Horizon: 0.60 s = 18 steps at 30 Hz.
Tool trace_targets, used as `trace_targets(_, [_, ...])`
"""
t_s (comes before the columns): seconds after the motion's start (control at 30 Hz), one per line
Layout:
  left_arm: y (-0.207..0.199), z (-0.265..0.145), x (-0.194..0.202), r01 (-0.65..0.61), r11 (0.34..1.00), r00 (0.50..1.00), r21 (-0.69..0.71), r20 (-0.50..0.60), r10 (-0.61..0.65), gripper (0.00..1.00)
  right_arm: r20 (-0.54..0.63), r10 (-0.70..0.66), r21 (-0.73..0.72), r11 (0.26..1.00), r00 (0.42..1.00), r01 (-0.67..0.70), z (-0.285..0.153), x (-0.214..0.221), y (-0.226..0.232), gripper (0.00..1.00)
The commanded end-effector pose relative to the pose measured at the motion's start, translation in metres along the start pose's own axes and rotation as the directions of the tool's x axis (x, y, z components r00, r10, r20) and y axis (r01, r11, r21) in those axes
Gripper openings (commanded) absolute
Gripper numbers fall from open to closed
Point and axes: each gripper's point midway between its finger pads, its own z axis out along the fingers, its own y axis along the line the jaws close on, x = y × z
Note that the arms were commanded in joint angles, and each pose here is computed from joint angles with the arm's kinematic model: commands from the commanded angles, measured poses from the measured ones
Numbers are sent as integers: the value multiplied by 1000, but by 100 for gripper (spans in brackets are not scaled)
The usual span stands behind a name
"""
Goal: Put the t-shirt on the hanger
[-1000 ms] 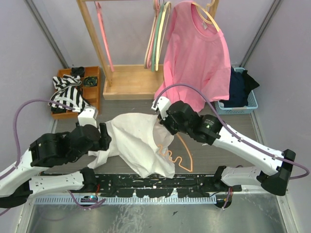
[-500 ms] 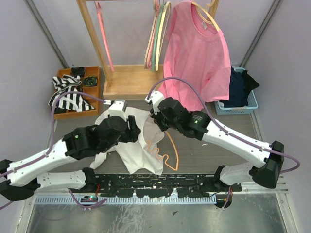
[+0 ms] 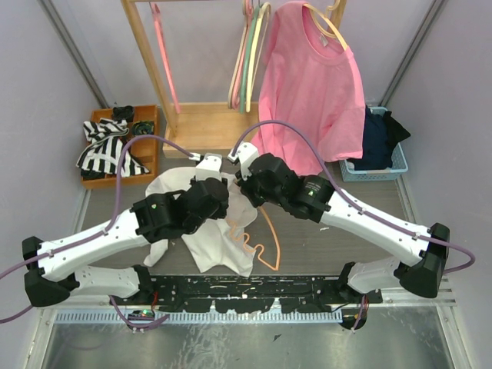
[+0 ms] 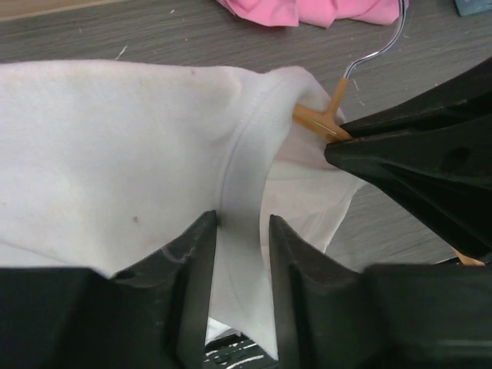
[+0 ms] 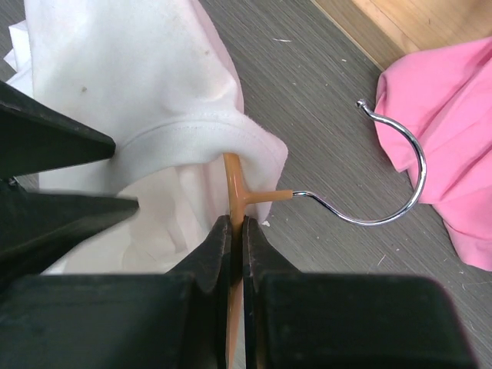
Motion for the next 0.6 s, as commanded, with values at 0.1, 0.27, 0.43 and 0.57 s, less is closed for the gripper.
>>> trace_targets(0.1, [4,-8,-19,4,1000,999,-18,44,-3,11,232,73,-29,997,970,-68,-31,-67,2,1])
trace_targets(0.27, [1,-17,-26,3,1000,999,17,45,-4,0,238,64,-27,998,969,-59,-34,-71,1,1])
trace_targets(0.43, [-5,-24,-30,12,998,999,56,34,-14,0,235,41,26,998,971,-48,-32,-71,-8,1])
trace_targets(0.57, [-1,-27,-25,8,999,1000,50,12,-8,0,235,32,29,999,971,-40,-31,-73,-8,1])
